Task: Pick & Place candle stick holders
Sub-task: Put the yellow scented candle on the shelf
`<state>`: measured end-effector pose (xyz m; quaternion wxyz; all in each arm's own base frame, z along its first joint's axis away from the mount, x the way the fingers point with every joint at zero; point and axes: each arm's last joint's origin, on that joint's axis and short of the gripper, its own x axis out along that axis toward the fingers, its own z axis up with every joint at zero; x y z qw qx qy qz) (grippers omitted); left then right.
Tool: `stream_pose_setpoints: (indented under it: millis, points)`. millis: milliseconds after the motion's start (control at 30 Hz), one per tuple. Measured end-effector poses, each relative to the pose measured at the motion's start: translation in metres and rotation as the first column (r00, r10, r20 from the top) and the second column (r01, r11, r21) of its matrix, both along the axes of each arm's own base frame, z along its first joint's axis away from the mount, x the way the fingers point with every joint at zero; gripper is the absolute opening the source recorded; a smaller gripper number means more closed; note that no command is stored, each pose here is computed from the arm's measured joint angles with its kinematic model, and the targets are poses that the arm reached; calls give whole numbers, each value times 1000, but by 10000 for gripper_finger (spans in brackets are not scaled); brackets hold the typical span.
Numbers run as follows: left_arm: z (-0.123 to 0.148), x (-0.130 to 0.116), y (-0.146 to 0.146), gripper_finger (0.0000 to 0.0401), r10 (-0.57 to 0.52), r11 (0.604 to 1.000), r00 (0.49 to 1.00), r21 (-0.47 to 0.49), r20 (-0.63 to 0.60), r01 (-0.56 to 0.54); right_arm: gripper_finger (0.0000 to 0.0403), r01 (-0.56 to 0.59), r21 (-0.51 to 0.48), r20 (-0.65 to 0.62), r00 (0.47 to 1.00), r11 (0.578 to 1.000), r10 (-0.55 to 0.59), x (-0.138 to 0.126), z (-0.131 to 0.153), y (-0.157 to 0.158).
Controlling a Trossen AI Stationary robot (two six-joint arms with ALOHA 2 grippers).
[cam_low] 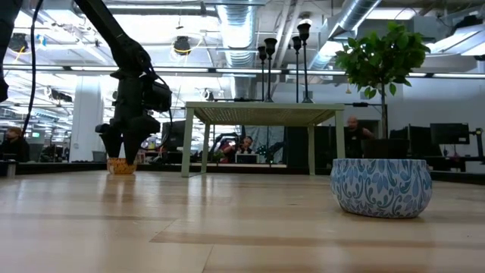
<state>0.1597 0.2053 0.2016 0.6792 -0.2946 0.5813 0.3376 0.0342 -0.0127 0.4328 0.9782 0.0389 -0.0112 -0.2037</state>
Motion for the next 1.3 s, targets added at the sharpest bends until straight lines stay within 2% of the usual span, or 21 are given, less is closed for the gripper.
stream_pose_setpoints:
  millis: [267, 567, 800, 1000, 1300]
  points:
    - [3, 0, -2, 295, 8, 1000, 1000, 10, 10, -8, 56, 0, 0, 0, 1000, 1000, 0, 0, 0, 0]
    - [25, -6, -11, 294, 48, 996, 996, 69, 80, -54, 56, 1, -7, -3, 1000, 1000, -1, 0, 0, 0]
    - [56, -18, -27, 293, 97, 984, 970, 128, 222, -128, 56, 3, -7, -3, 1000, 1000, -3, 0, 0, 0]
    - [86, -27, -40, 293, 140, 963, 928, 170, 345, -208, 56, 3, -8, -3, 1000, 1000, -3, 0, 0, 0]
    - [138, -20, -41, 293, 104, 945, 862, 222, 496, -242, 56, 2, -9, -4, 1000, 1000, -2, 0, 0, 0]
